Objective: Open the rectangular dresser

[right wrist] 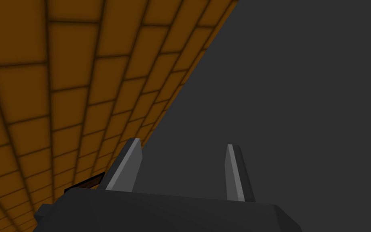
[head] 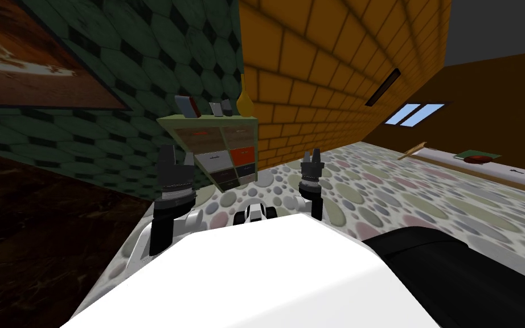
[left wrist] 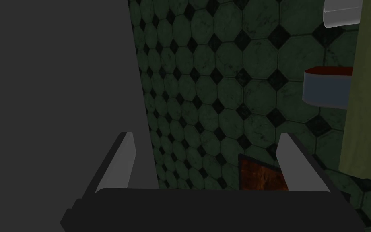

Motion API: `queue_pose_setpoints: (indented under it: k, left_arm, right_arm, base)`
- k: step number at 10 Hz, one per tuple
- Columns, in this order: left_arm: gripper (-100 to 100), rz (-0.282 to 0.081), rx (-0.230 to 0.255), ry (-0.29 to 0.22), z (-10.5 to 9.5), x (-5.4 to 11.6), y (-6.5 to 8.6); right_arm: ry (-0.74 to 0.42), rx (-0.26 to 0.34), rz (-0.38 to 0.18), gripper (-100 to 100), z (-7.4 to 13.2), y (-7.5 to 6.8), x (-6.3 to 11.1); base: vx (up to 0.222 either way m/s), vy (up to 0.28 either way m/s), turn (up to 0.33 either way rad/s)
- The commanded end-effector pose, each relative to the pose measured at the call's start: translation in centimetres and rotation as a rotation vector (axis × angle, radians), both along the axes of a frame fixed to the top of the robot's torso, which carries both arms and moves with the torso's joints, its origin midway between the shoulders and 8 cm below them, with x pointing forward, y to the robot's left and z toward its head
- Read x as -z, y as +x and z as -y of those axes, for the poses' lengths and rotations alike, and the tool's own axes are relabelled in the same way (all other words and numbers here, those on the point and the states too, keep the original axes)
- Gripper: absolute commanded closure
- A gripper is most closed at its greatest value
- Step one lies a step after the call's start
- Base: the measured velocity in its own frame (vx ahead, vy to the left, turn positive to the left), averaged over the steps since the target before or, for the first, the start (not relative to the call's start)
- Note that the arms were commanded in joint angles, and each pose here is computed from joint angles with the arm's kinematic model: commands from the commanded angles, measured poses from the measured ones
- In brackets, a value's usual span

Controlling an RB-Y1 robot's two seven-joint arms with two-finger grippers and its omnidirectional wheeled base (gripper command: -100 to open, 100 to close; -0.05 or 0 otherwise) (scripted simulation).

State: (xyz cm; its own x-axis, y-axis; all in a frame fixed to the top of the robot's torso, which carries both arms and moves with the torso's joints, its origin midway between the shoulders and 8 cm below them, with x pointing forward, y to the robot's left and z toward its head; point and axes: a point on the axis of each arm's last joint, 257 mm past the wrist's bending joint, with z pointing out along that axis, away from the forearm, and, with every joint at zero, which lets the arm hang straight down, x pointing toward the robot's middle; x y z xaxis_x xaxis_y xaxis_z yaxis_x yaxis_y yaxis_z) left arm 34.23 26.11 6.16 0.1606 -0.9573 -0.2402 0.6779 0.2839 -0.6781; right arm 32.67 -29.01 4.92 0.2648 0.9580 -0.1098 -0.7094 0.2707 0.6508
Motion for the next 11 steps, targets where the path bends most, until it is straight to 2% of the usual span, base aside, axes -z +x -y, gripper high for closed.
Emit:
queue_pose_setpoints:
  k: [1, 5, 11]
  left_arm:
    - [-100, -0.042, -0.011, 0.007, -0.2, 0.5, 0.9]
    - [-100, -0.102, -0.035, 0.002, -0.8, 1.2, 2.2]
    - [-100, -0.186, -0.075, -0.03, -2.1, 2.4, 3.8]
  right_arm:
    - [0.0, 0.0, 0.0, 0, 0.0, 0.0, 0.0]
    - [0.0, 0.0, 0.0, 0, 0.0, 0.0, 0.0]
    - [0.0, 0.0, 0.0, 0, 0.0, 0.0, 0.0]
  base:
    - [0.09, -0.042, -0.019]
    - [0.117, -0.054, -0.018]
    - [0.098, -0.041, -0.017]
